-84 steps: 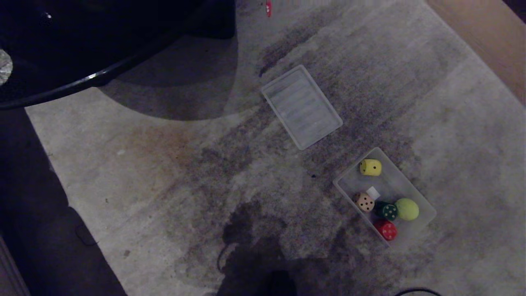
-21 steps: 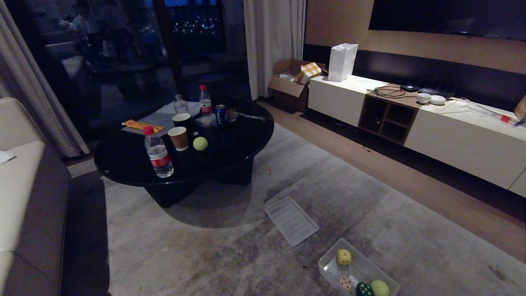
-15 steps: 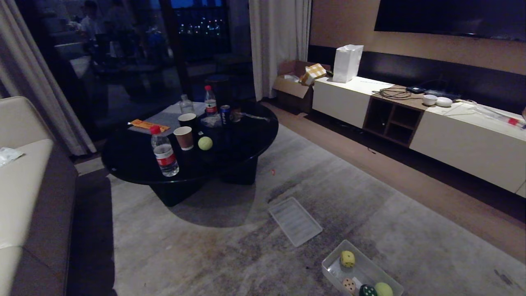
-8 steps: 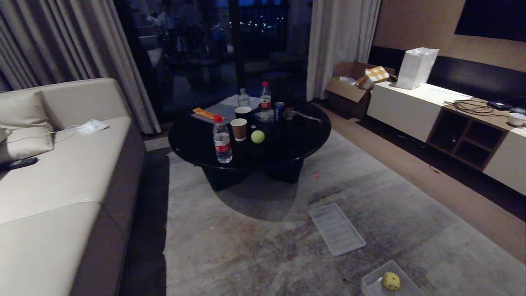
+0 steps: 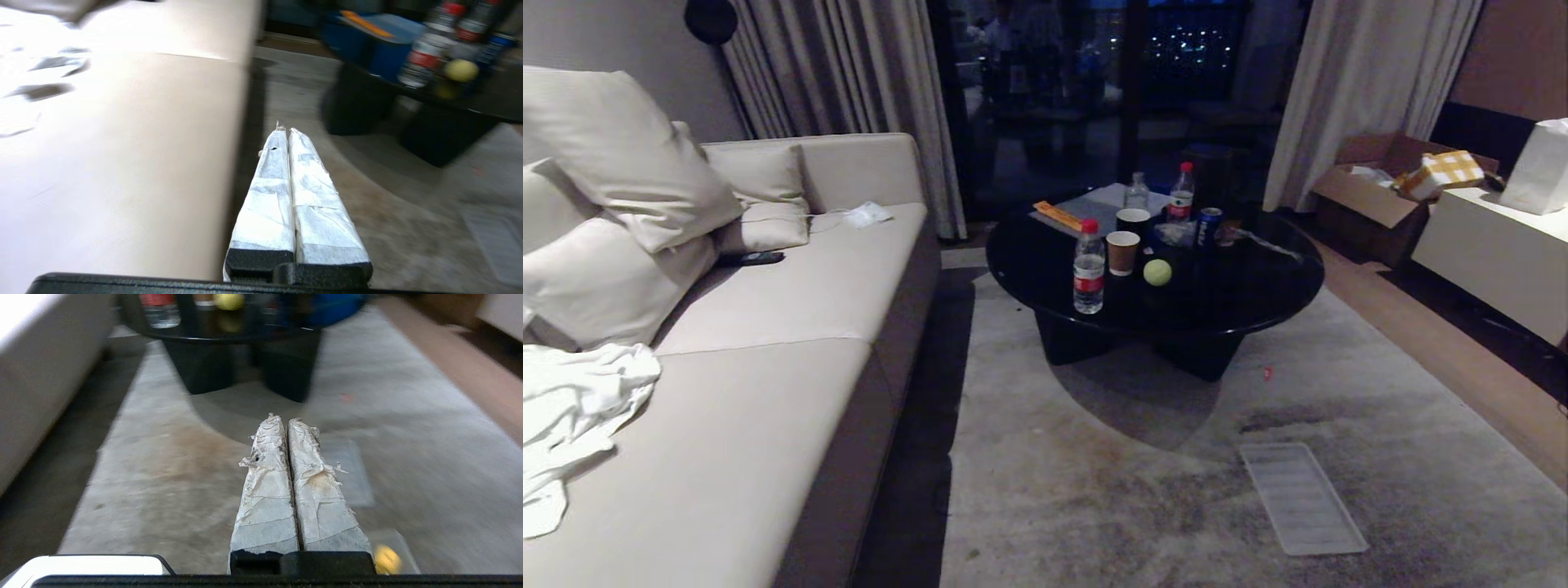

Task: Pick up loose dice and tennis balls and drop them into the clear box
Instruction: Pick up the ball on the table

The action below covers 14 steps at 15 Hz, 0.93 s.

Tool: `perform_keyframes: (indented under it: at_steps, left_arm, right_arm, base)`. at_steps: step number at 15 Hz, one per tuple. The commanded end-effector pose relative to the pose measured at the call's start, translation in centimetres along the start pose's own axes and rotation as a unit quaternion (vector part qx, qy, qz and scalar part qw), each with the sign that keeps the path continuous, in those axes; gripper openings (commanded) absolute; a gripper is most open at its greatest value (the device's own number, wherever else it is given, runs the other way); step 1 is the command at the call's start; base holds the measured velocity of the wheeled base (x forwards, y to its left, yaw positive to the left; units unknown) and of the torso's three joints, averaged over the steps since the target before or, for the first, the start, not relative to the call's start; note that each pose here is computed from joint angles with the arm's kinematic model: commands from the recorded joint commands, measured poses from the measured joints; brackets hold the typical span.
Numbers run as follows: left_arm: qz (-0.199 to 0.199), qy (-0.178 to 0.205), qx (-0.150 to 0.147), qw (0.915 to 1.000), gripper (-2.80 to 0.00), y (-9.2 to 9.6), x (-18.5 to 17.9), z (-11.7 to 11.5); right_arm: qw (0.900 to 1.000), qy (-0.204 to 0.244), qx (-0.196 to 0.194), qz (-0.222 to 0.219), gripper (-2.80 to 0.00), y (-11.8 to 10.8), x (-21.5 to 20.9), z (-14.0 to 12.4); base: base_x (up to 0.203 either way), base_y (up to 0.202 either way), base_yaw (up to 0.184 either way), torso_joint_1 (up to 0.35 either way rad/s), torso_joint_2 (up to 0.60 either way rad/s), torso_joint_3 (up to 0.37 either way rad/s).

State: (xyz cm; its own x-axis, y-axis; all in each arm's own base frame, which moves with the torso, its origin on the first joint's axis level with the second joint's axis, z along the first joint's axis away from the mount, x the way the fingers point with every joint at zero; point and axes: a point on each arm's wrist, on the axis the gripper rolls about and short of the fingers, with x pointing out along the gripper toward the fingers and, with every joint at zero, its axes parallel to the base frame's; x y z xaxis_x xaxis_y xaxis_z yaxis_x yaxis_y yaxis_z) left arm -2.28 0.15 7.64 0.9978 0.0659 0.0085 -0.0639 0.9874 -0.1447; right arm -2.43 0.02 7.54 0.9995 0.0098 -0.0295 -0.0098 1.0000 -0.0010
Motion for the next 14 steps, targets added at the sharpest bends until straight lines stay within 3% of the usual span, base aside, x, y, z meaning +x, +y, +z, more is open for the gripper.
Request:
perform_keyframes:
  at_steps: [1, 4, 10, 14]
  left_arm:
    - [0.0, 0.0, -0.001, 1.0, -2.8, 0.0, 0.01, 0.0]
    - [0.001, 0.0, 0.0, 1.0, -2.8, 0.0, 0.01, 0.01]
    - [0.001, 0.0, -0.001, 1.0, -2.8, 0.0, 0.0, 0.0]
    - [0.001, 0.0, -0.002, 1.0, -2.8, 0.0, 0.01, 0.01]
  right_arm:
    - [1.0, 0.0, 0.0, 0.0, -2.8, 0.0, 0.0, -0.01]
    - [1.0, 0.001, 0.0, 0.0, -2.8, 0.0, 0.0, -0.03]
    - [1.0, 0.0, 0.0, 0.0, -2.8, 0.0, -0.01, 0.01]
    - [1.0, 0.0, 0.0, 0.0, -2.8, 0.0, 0.0, -0.01]
  base:
    - [0.002, -0.01, 0.162, 0.001, 0.0, 0.008]
    - [-0.002, -0.004, 0.131, 0.003, 0.0, 0.002]
    - [0.0, 0.0, 0.0, 0.0, 0.0, 0.0]
    - [0.165, 0.0, 0.001, 0.002, 0.0, 0.001]
